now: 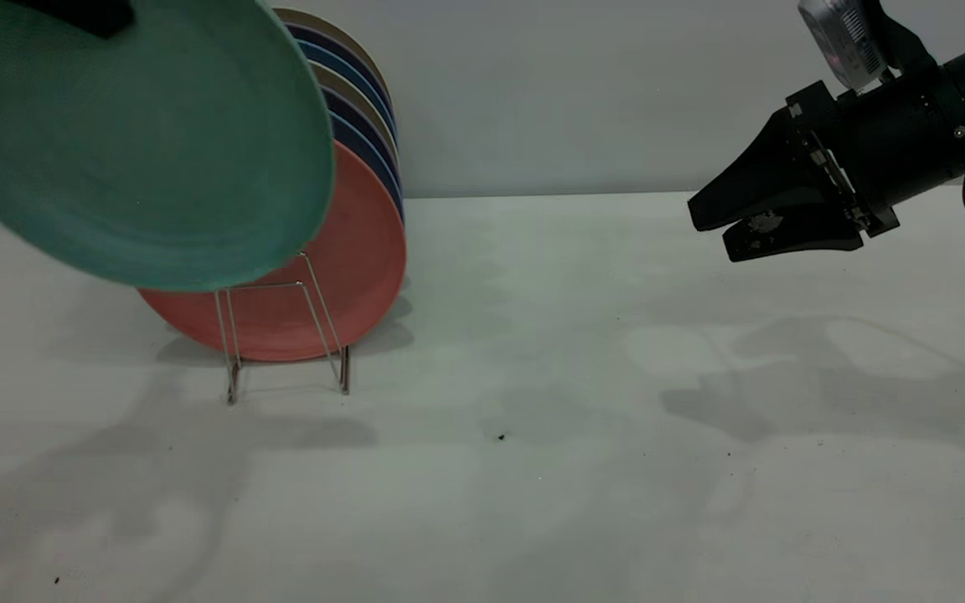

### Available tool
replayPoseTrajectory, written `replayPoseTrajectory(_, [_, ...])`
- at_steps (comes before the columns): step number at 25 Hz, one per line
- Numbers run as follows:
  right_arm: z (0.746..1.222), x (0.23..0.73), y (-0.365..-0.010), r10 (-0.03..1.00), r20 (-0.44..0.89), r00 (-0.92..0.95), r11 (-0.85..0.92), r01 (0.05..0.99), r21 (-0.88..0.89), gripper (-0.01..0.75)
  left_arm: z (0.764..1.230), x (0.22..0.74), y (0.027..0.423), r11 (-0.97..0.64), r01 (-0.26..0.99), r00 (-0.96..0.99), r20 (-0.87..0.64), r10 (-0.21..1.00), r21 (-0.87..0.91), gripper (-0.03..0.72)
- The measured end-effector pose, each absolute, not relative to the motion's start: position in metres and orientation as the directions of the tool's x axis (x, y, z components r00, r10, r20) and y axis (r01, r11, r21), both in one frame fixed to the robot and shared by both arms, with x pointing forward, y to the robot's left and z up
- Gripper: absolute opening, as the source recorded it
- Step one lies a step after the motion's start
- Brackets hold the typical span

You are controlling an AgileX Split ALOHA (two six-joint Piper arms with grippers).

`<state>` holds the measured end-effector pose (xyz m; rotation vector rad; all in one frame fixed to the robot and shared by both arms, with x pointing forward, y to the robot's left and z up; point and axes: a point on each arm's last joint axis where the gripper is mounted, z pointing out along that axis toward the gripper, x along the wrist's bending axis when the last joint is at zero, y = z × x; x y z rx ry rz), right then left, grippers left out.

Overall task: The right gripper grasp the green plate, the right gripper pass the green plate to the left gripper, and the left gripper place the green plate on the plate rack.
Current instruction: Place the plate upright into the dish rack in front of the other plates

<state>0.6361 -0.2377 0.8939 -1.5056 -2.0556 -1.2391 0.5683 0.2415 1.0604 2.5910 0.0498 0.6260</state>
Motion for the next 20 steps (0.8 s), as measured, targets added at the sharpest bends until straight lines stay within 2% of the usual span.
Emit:
replayPoseTrajectory(9, [0.894, 0.636, -0.237, 0.617, 0.675, -0.405, 0.082, 0.886, 0.457, 0.536, 1.034, 0.600, 0.239, -0.881, -0.039, 0.836, 0.498, 0.230, 0.472, 0.128])
replayPoseTrajectory(20, [0.893, 0.634, -0.238, 0.621, 0.664, -0.416, 0.107, 0.884, 0.455, 0.536, 1.013, 0.612, 0.233, -0.863, -0.077, 0.845, 0.492, 0.209, 0.499, 0.128])
